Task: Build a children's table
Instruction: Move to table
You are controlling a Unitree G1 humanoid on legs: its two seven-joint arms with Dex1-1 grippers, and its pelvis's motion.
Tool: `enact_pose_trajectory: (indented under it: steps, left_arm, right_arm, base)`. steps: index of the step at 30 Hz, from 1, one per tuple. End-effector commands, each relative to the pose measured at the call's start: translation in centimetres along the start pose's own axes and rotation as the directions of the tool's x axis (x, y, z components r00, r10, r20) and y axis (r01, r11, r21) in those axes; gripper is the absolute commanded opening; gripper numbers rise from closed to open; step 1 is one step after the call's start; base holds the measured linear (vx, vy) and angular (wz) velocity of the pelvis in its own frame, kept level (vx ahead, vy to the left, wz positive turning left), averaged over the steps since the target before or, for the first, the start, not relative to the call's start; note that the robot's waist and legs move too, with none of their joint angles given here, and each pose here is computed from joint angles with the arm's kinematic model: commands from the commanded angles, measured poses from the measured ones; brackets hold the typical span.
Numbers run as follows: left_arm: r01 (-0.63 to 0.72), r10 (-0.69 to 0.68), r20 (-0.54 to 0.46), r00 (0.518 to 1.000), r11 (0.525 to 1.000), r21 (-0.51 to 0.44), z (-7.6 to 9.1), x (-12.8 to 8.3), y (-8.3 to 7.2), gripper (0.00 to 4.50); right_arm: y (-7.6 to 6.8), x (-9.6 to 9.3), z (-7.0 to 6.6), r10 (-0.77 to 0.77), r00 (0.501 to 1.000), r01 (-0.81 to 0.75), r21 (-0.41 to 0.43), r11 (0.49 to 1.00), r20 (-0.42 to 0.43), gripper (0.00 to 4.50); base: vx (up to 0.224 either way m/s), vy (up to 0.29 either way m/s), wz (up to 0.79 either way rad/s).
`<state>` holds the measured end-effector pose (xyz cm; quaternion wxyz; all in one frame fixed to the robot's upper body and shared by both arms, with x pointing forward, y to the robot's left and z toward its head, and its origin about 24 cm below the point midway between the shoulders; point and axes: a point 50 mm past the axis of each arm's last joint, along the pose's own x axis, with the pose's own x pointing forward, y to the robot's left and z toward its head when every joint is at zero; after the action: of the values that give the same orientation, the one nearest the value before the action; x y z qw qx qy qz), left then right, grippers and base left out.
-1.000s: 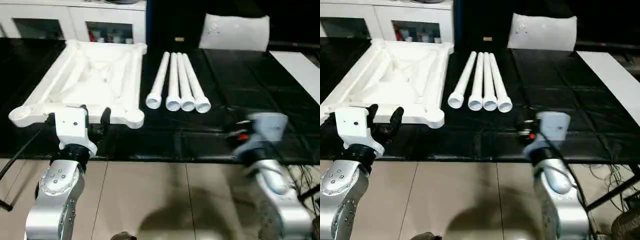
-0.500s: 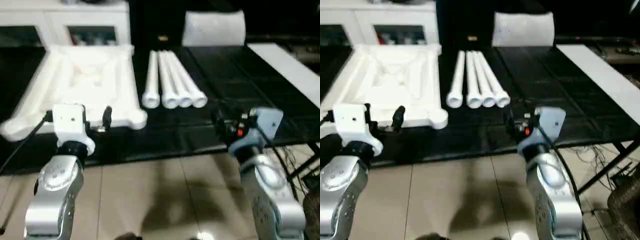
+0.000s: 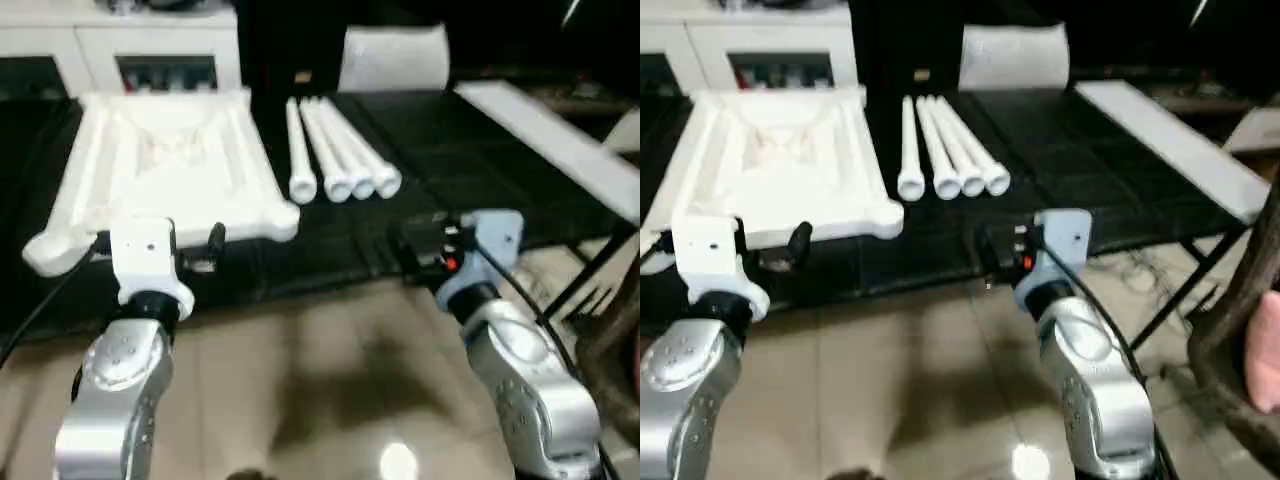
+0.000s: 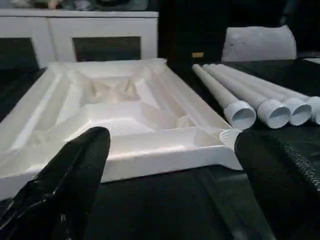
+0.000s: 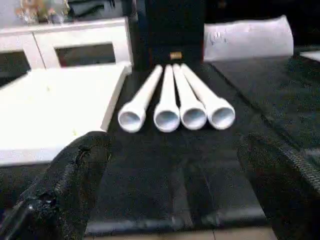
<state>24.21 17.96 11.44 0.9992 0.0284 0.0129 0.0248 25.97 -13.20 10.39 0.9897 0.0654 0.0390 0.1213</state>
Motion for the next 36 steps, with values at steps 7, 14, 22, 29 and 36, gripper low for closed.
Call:
enact_pose_trajectory:
  steps: [7, 14, 22, 29, 36]
  left_arm:
    - [0.012, -0.012, 0.013, 1.0, 1.0, 0.005, 0.3, 0.1, -0.8, 4.5]
    - [-0.006, 0.007, 0.014, 1.0, 1.0, -0.024, 0.3, 0.2, -0.9, 4.5]
    - [0.012, -0.012, 0.011, 1.0, 0.999, -0.034, 0.1, 0.3, -1.3, 4.5]
    - [0.012, -0.012, 0.009, 1.0, 0.999, -0.036, 0.0, 0.3, -1.3, 4.5]
    - [0.011, -0.011, 0.003, 1.0, 0.999, -0.036, -0.2, 0.0, -1.3, 4.5]
  right_arm:
    - [-0.7, 0.2, 0.5, -0.023, 1.0, 0.023, -0.035, 0.999, 0.005, 4.45]
    - [-1.3, 0.3, 0.9, -0.044, 0.999, 0.045, -0.051, 0.998, 0.007, 4.45]
    - [-1.4, 0.1, 1.1, -0.033, 0.999, 0.034, -0.09, 0.995, 0.007, 4.45]
    - [-1.4, 0.1, 1.2, -0.037, 0.999, 0.038, -0.105, 0.994, 0.01, 4.45]
    - [-1.5, 0.0, 1.1, -0.04, 0.999, 0.04, -0.121, 0.992, 0.003, 4.45]
  base:
    - [-0.053, -0.036, 0.0]
    - [0.0, 0.0, 0.0]
    - [0.0, 0.0, 0.0]
    - [0.023, 0.01, -0.02]
    - [0.062, -0.014, -0.05]
